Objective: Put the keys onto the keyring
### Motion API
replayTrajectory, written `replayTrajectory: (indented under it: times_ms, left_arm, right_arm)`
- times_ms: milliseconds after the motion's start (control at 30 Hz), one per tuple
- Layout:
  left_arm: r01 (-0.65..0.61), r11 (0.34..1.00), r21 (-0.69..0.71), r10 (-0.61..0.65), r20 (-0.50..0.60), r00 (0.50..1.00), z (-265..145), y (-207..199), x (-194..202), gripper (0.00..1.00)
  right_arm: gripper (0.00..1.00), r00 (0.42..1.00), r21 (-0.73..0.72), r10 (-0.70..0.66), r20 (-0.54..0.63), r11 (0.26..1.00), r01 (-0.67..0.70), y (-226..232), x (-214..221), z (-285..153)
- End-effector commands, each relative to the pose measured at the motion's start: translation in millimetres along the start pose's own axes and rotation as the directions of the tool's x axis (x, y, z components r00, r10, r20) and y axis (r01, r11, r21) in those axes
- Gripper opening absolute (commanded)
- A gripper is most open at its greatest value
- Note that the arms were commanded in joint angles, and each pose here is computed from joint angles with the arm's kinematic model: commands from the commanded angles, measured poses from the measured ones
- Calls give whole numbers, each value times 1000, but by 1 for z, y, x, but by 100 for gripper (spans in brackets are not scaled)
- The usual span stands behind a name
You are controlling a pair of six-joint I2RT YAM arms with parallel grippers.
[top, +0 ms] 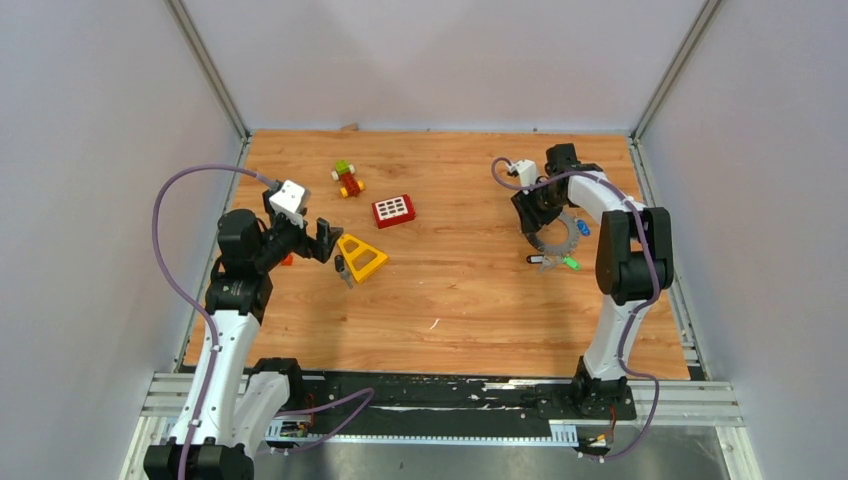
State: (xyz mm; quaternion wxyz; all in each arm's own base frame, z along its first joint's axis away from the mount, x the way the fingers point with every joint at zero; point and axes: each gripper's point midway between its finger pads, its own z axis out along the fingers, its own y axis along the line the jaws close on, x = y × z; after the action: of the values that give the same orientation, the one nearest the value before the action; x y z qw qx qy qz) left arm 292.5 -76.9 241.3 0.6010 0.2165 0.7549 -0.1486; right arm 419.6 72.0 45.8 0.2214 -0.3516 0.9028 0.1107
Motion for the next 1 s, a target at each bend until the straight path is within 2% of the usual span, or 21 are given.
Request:
replayTrajectory:
  times_ms: [0,133,400,633,767,833,967]
  left_arm:
    - [-36,999,19,36,33,999,-1,-3,-6,100]
    - [-38,999,14,37,34,999,-1,-3,-7,100]
    - [-41,999,14,41,35,999,-1,-3,-6,100]
    - [-43,999,17,42,38,998,-1,-4,-6,100]
    - [-42,999,18,42,38,998,-1,-4,-6,100]
    - [-42,999,19,41,39,998,-1,-4,-6,100]
    - [-43,999,20,42,41,998,-1,-4,-7,100]
  right_arm:
    - [48,999,-28,-38,21,999,38,6,-6,0]
    - [48,999,-47,-48,9,998,48,7,-8,11]
    - [41,998,-77,-69,-12,995,68,14,-3,19]
    - [26,997,-97,-75,-4,993,75,18,-4,17]
    - [11,997,-99,-80,-8,992,79,20,-4,11]
    - [11,996,-93,-87,-7,992,86,21,-4,8]
    - [21,994,-61,-107,-20,993,106,16,-1,2]
